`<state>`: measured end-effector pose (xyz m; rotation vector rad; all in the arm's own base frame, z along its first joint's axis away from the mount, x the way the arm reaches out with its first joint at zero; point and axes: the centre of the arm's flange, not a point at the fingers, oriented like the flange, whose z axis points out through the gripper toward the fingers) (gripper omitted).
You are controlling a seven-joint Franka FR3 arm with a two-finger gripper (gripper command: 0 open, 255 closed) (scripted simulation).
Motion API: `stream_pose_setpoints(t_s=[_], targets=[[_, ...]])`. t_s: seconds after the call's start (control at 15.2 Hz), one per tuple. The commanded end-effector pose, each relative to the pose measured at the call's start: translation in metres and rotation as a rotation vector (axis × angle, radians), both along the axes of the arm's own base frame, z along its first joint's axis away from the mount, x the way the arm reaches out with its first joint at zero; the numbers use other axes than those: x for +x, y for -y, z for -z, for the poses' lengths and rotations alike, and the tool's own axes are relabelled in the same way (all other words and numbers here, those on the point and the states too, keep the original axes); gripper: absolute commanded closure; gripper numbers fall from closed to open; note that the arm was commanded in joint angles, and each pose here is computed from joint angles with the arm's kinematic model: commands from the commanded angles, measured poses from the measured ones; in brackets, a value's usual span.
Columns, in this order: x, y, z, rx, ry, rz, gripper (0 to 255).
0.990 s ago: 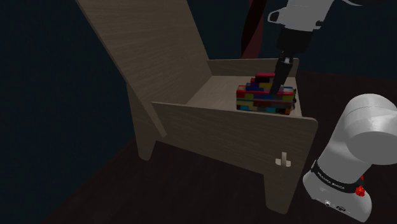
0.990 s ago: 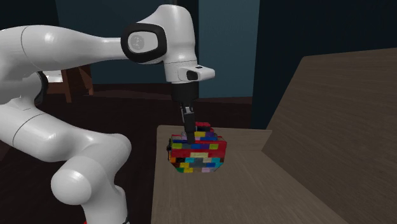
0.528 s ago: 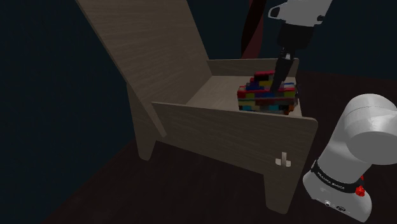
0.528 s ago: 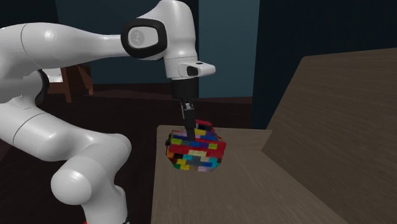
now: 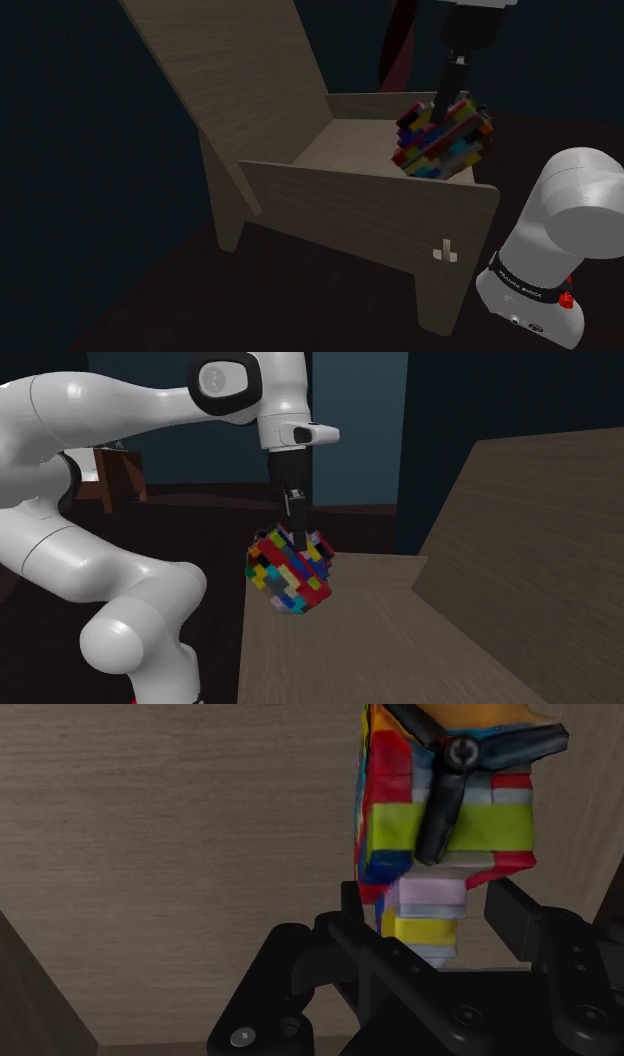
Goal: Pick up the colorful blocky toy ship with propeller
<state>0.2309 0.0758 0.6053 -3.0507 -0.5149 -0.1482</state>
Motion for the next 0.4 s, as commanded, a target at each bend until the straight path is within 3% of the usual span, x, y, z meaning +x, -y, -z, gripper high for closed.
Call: stream_pose_setpoints(t_s=[0.0,0.33], targets=[[-0.001,0.000,-0.012,0.000,0.001,0.000,255],[-0.001,0.000,-0.028,0.000,0.001,0.000,255]])
